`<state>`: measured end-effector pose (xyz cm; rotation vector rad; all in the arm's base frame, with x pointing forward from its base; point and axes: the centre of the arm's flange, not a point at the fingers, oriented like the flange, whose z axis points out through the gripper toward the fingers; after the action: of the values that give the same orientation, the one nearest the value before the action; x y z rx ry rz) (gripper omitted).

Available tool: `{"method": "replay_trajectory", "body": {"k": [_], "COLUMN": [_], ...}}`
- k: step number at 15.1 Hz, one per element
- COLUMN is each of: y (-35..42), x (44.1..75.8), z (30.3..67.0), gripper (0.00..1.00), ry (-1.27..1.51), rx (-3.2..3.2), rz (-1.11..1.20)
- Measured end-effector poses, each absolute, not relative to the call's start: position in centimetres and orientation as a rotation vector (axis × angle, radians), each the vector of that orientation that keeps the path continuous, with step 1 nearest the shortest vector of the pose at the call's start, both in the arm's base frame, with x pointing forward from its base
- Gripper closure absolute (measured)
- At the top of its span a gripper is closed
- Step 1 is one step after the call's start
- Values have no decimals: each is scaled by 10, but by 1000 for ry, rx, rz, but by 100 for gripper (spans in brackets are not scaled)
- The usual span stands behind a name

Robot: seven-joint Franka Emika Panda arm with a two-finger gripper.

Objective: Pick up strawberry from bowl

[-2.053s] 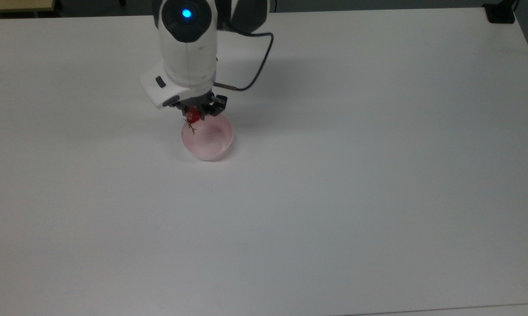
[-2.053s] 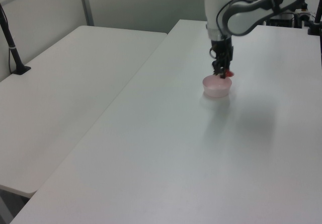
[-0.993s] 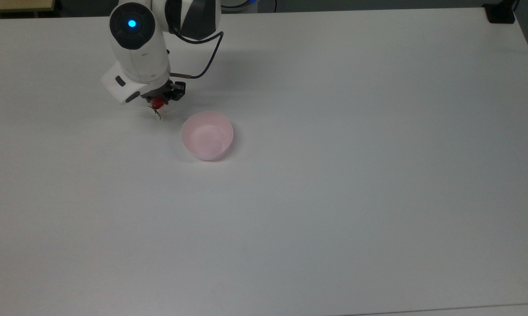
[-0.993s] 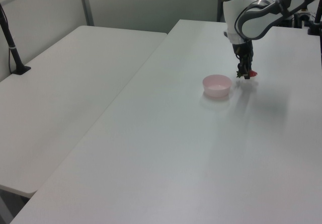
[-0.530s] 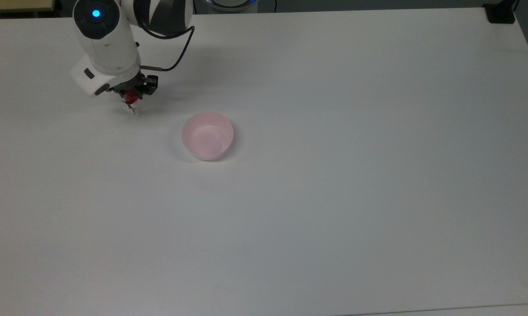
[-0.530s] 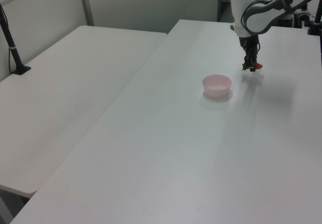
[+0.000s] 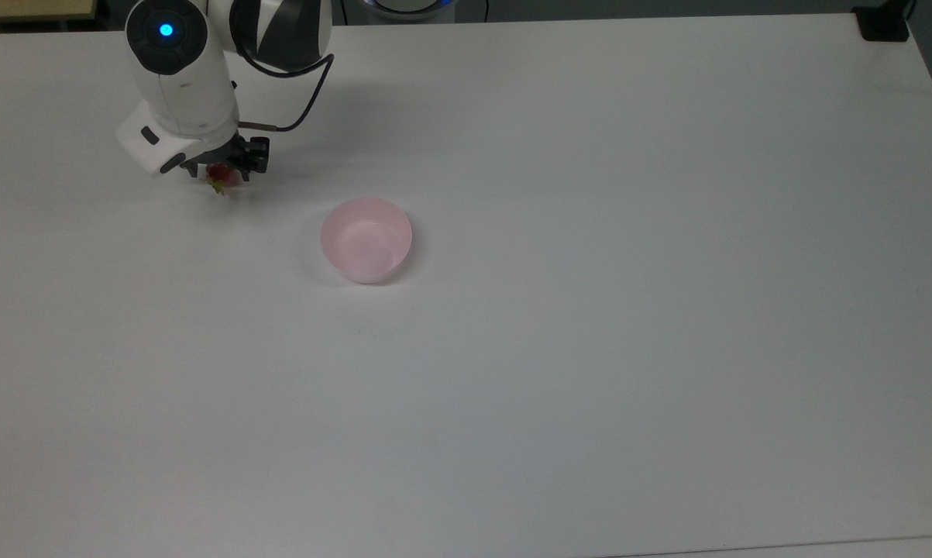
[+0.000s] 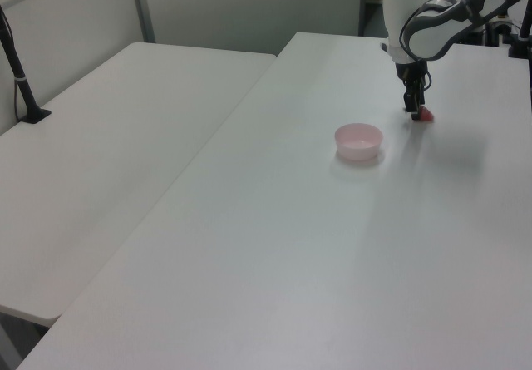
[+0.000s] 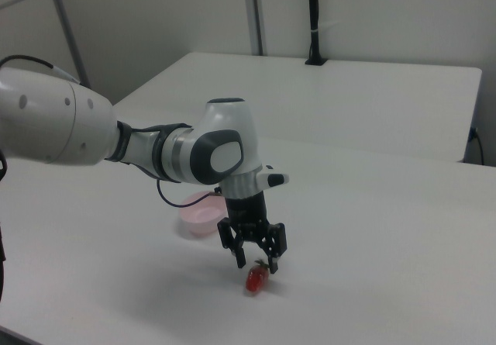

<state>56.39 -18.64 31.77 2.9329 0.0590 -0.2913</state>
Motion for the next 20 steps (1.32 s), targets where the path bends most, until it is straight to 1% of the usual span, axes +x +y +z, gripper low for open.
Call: {"method": "replay_trajectory", "body": {"k": [2,3,4,6,8,9,12,14,16,20], "y": [-187,-187,-187,-183,-174,-162,-132,-109,-85,-46], "x": [565,565,565,562,556,549,536,537,539,545], "z": [328,336,346,388,439,477,535,563,581,593], "gripper": [5,0,0,0,0,0,0,0,0,0], "ry": [46,42,31,-42,-104,-123,-289,-446,-535,-439], "rx": [2929,2925,2924,2964,3011,3036,3049,3026,3010,3024], "rz": [-266,-249,-231,-189,-143,-123,-94,-22,5,32]}}
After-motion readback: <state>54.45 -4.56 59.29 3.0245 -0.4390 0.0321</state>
